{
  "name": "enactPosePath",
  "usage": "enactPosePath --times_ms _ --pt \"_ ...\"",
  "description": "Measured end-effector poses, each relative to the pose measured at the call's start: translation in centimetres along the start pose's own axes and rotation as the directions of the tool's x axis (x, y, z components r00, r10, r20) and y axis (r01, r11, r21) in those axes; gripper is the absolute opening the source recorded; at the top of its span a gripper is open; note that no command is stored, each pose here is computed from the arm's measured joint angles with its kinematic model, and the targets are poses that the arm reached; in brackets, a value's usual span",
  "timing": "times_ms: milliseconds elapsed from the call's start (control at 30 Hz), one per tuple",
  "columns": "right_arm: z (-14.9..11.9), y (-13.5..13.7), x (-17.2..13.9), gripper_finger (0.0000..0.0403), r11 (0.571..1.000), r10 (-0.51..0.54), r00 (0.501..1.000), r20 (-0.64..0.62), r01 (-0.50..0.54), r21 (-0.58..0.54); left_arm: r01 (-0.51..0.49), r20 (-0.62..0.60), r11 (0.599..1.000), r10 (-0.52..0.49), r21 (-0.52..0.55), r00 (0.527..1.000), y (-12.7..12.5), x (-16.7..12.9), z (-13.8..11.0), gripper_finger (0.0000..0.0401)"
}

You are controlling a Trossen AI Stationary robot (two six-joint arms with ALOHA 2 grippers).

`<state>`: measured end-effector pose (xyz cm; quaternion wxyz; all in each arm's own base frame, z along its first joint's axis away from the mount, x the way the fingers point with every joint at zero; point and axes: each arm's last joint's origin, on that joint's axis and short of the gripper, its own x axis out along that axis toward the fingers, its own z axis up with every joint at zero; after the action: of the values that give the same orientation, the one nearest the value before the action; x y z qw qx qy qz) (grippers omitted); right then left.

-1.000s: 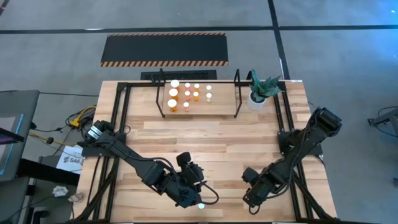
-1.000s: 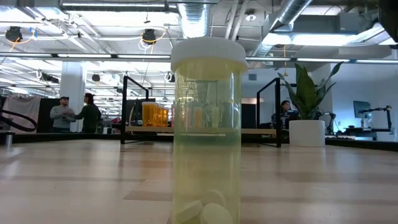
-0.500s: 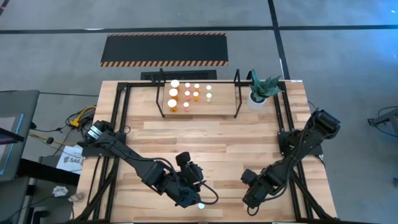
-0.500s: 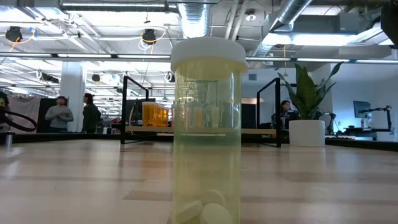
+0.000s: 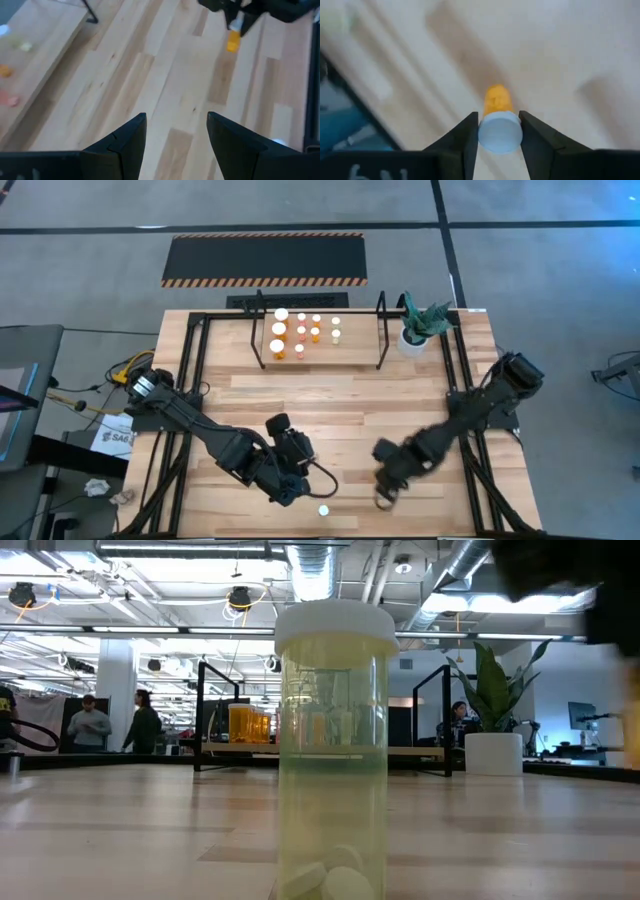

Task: Pick and place medicine bottles onto shelf by color
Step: Put the small orange pill bottle on the shelf aligned with the other small orange pill bottles

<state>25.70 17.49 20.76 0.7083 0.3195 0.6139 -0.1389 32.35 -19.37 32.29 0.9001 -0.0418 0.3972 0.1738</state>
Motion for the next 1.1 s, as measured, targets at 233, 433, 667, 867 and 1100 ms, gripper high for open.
enactPosePath --times_ms 233,433,667,867,1100 --pt "7.7 -2.6 -1.6 0.0134 1.0 -0.024 0.992 0.127 0.024 -0.002 -0.048 -0.051 0.999 0.049 0.024 0.997 1.2 -1.3 -0.6 0.0196" --pt "14.1 -5.6 -3.2 0.0146 0.999 -0.016 0.962 0.271 0.006 0.038 -0.111 -0.051 0.991 0.115 0.071 0.992 2.7 -2.5 -0.6 0.0196" --pt "19.0 -7.7 -2.9 0.0142 0.998 -0.065 0.956 0.285 0.064 0.013 -0.208 -0.059 0.974 0.214 0.084 0.975 5.2 -2.7 0.1 0.0196" --pt "22.2 -9.0 -2.4 0.0143 0.98 -0.151 0.967 0.205 0.174 -0.094 -0.294 -0.054 0.955 0.296 0.038 0.954 7.6 -1.8 1.6 0.0196" --pt "24.9 -9.8 -1.3 0.0146 0.946 -0.224 0.962 0.153 0.253 -0.204 -0.331 -0.07 0.944 0.331 0.017 0.941 9.2 -0.8 2.6 0.0196"
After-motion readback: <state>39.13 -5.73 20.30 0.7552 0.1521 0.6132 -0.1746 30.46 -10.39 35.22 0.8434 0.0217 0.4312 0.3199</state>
